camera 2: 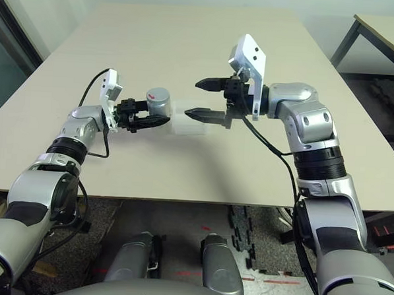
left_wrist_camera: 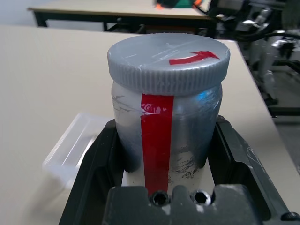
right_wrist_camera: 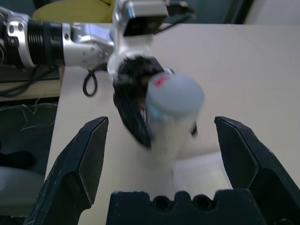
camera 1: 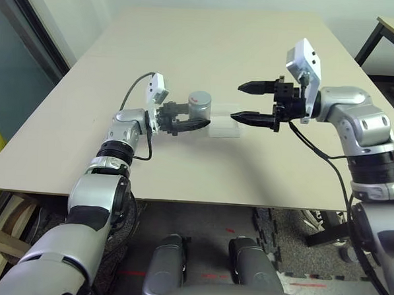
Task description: Pour the medicine from the bottle into the box.
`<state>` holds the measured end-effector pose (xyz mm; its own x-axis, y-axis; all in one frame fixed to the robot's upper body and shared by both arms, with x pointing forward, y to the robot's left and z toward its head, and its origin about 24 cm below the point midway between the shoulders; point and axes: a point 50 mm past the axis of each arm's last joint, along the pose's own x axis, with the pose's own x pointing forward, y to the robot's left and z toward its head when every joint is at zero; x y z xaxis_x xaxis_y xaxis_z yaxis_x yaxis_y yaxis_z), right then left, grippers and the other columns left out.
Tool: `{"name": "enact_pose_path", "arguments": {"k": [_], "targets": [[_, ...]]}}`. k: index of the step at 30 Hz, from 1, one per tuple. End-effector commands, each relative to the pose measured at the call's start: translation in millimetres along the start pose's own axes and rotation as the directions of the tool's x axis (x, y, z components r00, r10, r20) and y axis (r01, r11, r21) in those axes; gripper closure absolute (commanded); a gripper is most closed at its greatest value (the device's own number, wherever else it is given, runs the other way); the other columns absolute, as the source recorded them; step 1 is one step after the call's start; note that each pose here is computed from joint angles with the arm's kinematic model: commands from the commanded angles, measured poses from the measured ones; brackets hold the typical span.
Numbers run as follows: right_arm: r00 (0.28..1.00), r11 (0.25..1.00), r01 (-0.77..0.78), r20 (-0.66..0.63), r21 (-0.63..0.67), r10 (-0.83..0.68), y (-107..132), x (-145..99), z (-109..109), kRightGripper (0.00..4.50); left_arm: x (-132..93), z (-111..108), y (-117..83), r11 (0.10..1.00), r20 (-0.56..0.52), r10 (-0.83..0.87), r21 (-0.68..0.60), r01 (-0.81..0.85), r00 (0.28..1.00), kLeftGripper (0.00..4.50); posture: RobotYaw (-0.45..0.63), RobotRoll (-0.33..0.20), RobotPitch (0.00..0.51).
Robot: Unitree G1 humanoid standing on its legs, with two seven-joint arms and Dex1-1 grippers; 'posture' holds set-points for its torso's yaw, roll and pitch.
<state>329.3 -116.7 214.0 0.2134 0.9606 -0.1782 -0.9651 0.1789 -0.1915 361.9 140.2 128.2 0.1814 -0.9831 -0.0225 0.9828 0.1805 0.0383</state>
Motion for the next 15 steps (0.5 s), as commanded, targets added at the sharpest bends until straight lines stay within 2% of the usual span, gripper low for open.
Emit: {"name": "enact_pose_path", "arguments": {"k": [1,7,15], "targets": [[1.0,1.0,-0.005,-0.018,-0.013,0.004,-2,8,1,0.0,9,6,-4,0.997,-0.004,-0.061,0.045,0.061,0.998,1.79,-0.13,0.0,0.047],[1.0,1.0,-0.021,0.003,-0.002,0.021,-1,17,1,0.0,13,0,-12,0.994,-0.004,-0.106,0.031,0.106,0.994,1.79,-0.12,0.0,0.053],[0.999,0.999,-0.034,-0.003,0.011,0.034,1,22,-3,0.0,12,2,-13,0.994,0.0,-0.108,0.026,0.108,0.994,1.79,-0.12,0.0,0.053]]}}
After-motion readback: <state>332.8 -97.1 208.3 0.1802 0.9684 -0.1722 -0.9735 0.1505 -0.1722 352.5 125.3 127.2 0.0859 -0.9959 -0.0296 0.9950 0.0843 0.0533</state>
